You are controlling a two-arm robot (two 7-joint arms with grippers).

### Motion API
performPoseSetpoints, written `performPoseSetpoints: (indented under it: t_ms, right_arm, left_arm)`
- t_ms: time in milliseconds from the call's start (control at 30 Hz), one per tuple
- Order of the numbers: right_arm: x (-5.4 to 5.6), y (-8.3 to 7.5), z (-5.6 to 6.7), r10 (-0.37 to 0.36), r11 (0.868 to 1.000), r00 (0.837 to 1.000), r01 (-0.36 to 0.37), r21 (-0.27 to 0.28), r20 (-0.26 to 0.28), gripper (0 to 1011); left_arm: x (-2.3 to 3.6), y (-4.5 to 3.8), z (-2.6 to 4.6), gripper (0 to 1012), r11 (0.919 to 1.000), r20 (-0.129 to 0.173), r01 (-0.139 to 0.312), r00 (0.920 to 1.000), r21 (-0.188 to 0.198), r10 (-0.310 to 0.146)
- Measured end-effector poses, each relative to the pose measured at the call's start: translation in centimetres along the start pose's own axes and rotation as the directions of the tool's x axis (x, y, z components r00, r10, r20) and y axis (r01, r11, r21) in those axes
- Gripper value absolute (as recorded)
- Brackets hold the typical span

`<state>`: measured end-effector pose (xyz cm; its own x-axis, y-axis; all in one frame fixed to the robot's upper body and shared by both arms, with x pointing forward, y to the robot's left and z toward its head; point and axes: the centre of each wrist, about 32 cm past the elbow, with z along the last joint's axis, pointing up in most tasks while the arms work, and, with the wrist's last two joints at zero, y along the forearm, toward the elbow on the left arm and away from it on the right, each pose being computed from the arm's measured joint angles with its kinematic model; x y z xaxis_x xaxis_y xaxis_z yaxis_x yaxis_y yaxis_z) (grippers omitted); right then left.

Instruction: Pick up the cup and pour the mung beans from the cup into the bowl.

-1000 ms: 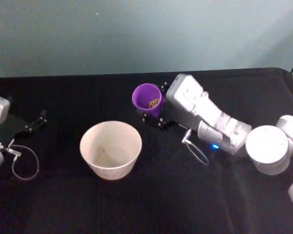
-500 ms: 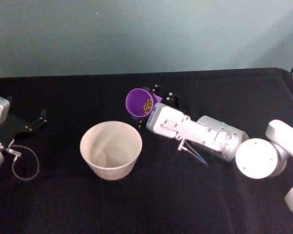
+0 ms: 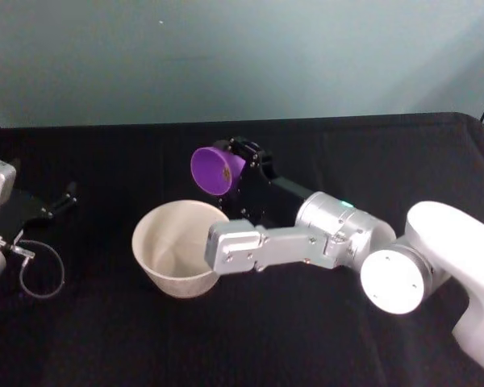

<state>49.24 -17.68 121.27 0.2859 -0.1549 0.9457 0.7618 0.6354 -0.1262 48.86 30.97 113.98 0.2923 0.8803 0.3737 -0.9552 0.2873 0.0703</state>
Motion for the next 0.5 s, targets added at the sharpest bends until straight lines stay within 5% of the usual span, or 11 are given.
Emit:
performPoseSetpoints:
  t_ms: [500]
  right_arm:
    - [-2.2, 0.3, -0.1, -0.013, 1.000, 0.971, 0.014, -0.003, 0.237, 735]
  left_arm:
    - [0.00, 0.00, 0.00, 1011, 1.0000, 0.000, 0.000, 1.0000, 0.000, 0.000]
